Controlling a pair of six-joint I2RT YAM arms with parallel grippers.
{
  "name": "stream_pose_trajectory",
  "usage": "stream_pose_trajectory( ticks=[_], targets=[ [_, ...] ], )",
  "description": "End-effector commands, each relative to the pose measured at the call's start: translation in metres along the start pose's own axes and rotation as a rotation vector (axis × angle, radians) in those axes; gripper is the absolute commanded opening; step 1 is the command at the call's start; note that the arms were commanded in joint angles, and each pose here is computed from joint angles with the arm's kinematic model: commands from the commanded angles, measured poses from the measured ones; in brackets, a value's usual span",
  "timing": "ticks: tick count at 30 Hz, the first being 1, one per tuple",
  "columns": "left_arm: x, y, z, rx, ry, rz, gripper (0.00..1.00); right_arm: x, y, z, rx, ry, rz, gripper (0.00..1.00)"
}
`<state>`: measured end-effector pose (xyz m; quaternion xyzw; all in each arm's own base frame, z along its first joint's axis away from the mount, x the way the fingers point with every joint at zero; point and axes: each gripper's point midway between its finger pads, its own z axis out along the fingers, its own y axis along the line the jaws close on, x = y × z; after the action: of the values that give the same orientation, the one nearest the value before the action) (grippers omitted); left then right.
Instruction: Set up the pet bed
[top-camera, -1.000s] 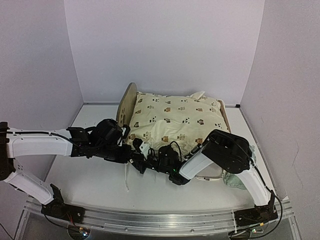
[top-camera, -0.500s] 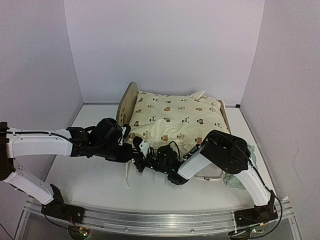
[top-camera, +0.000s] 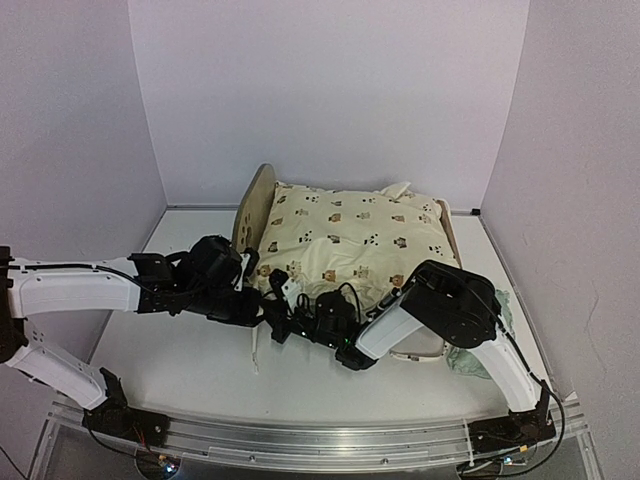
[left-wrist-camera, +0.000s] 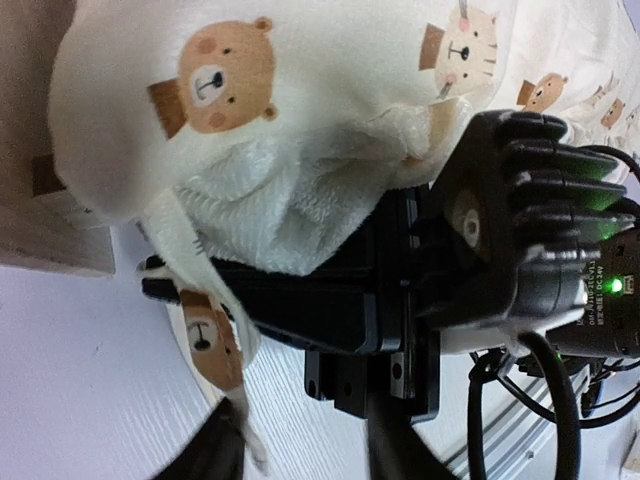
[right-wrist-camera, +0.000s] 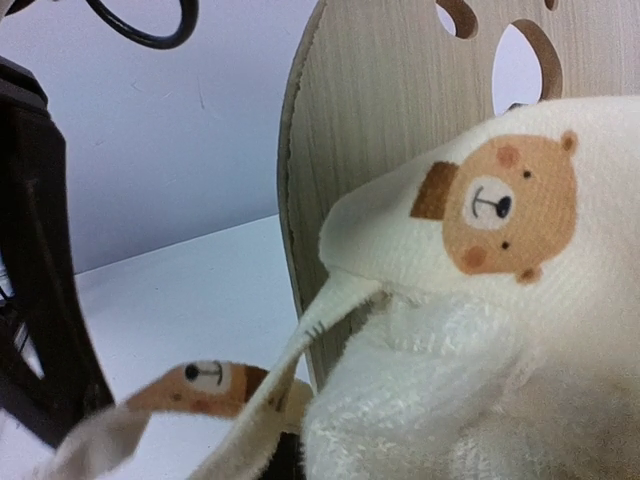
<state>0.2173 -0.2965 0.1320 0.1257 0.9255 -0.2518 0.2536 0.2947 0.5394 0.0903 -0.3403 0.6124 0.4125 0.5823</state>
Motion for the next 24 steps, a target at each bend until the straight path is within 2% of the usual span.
stream_pose_trajectory(
  ticks=[1, 3, 9, 16, 24],
  targets=[
    [-0.019, -0.003, -0.032, -0.016, -0.055, 0.015, 0.70, -0.014, -0.022, -0.008, 0.090, -0.039, 0.044, 0.00],
    [-0.017, 0.008, -0.036, -0.088, -0.037, 0.013, 0.82, -0.013, -0.024, -0.010, 0.102, -0.034, 0.047, 0.00],
    [0.001, 0.026, -0.034, -0.159, 0.027, 0.029, 0.85, -0.012, -0.028, -0.014, 0.128, -0.030, 0.075, 0.00],
    [0.033, 0.021, -0.005, -0.100, 0.115, 0.088, 0.74, -0.018, -0.038, -0.023, 0.194, -0.041, 0.160, 0.00],
    [0.061, 0.019, 0.035, -0.135, 0.208, 0.137, 0.64, -0.018, -0.039, -0.032, 0.244, -0.041, 0.203, 0.00]
  ],
)
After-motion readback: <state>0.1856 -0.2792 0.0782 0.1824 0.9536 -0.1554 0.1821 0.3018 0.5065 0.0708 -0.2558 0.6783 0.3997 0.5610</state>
